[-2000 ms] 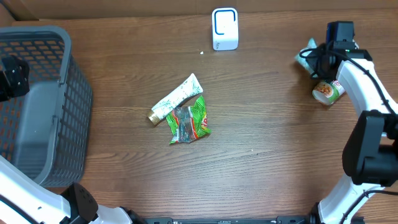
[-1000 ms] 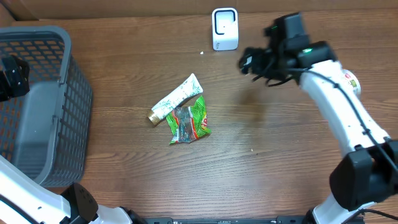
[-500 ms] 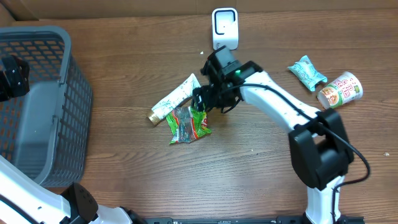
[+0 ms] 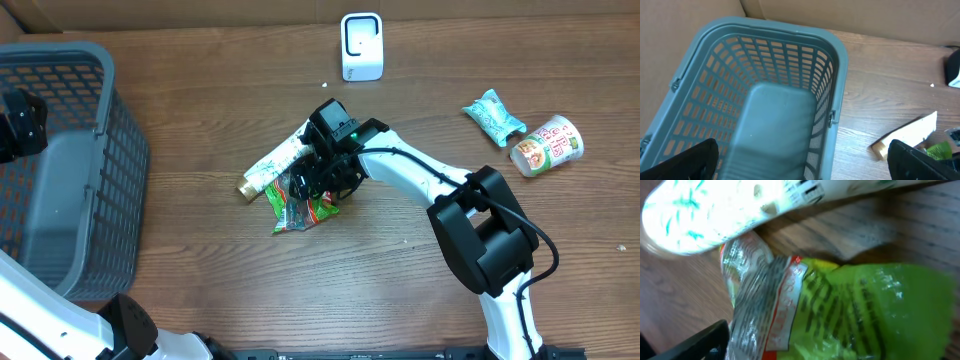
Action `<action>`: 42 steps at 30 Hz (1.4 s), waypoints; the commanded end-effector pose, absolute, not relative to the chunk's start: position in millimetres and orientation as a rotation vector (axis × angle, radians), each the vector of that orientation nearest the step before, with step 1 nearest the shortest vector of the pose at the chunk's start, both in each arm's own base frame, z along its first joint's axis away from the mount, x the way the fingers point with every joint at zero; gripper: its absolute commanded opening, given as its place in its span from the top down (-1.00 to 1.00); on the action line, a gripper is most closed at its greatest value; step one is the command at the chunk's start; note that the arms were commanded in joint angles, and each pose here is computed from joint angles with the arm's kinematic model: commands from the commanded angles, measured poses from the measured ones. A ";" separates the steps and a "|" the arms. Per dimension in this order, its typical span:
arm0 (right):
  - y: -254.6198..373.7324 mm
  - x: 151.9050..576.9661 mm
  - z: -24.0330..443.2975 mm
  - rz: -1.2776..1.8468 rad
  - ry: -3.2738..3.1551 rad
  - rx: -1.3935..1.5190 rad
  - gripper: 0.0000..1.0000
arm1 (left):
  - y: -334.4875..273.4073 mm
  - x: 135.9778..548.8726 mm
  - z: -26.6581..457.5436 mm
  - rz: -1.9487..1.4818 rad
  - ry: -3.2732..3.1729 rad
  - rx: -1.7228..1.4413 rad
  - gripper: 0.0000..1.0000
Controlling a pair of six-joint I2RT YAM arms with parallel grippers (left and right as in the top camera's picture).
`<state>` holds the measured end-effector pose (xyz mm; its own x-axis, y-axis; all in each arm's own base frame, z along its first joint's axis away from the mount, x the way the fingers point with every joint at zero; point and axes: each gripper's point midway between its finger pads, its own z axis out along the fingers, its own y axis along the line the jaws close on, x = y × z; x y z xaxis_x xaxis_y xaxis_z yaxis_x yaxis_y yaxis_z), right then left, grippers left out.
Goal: Scan the item barcode
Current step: 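Move the right gripper to the green snack bag and grasp it, then lift the snack bag and carry it to the scanner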
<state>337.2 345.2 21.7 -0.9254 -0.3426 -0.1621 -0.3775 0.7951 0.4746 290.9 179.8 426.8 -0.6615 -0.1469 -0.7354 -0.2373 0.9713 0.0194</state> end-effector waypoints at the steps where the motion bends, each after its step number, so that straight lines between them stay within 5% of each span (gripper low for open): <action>1: 343.7 333.4 -2.9 0.778 2.979 -0.506 -0.30 | 176.0 293.2 428.3 0.139 2.299 -0.229 -0.99; 3: 343.7 336.2 -4.4 0.769 2.978 -0.481 -0.08 | 176.0 293.2 428.3 0.139 2.299 -0.229 -0.99; 10: 350.3 333.5 -8.9 0.764 2.968 -0.507 -0.07 | 176.0 293.2 428.3 0.139 2.299 -0.229 -0.99; 11: 353.4 331.3 -9.6 0.766 2.965 -0.519 0.86 | 176.0 293.2 428.3 0.139 2.299 -0.229 -0.99; 12: 359.5 329.5 -3.1 0.827 2.970 -0.485 0.93 | 176.0 293.2 428.3 0.139 2.299 -0.229 -0.99; 19: 337.1 330.6 57.0 0.943 2.946 -0.468 0.93 | 176.1 293.3 428.2 0.139 2.299 -0.229 -0.99; 29: 233.8 399.3 234.5 0.926 2.457 -0.307 0.92 | 176.1 293.3 428.2 0.139 2.299 -0.229 -0.99; 42: 180.7 417.0 276.8 0.951 2.319 -0.219 0.93 | 176.1 293.3 428.2 0.139 2.299 -0.229 -0.99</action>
